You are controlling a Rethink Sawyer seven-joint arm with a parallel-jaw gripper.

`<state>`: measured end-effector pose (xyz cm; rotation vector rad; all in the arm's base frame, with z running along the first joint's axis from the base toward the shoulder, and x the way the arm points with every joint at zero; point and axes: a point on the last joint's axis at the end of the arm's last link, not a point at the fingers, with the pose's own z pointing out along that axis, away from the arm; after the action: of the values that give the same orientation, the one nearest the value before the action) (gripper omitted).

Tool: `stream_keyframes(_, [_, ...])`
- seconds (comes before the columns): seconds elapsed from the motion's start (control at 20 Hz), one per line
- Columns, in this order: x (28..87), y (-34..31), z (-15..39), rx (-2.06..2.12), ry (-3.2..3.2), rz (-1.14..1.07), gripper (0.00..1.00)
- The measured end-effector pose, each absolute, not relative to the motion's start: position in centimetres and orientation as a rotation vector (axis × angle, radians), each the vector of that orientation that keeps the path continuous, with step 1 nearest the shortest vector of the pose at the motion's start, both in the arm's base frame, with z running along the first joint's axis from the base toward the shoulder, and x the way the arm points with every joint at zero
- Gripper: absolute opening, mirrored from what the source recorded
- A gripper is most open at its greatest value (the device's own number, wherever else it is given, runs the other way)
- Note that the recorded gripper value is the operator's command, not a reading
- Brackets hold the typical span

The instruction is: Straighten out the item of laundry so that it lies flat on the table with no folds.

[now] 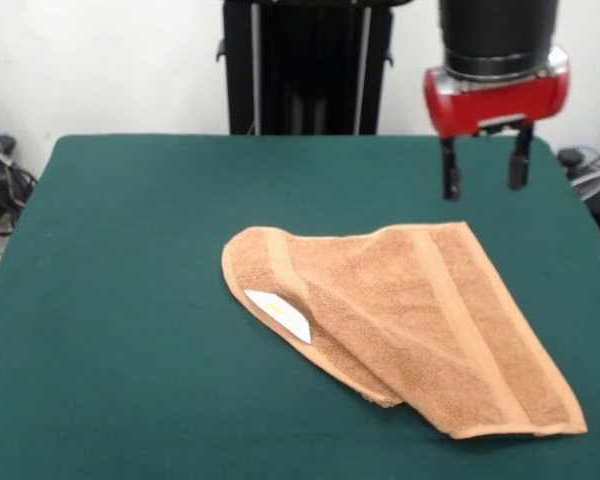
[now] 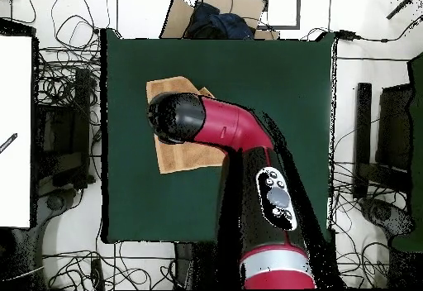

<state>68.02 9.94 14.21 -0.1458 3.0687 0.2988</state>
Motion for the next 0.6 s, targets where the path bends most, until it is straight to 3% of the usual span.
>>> stream_keyframes(0.6, [67.6, 4.5, 15.4, -0.094, 3.101, 0.265, 1.0])
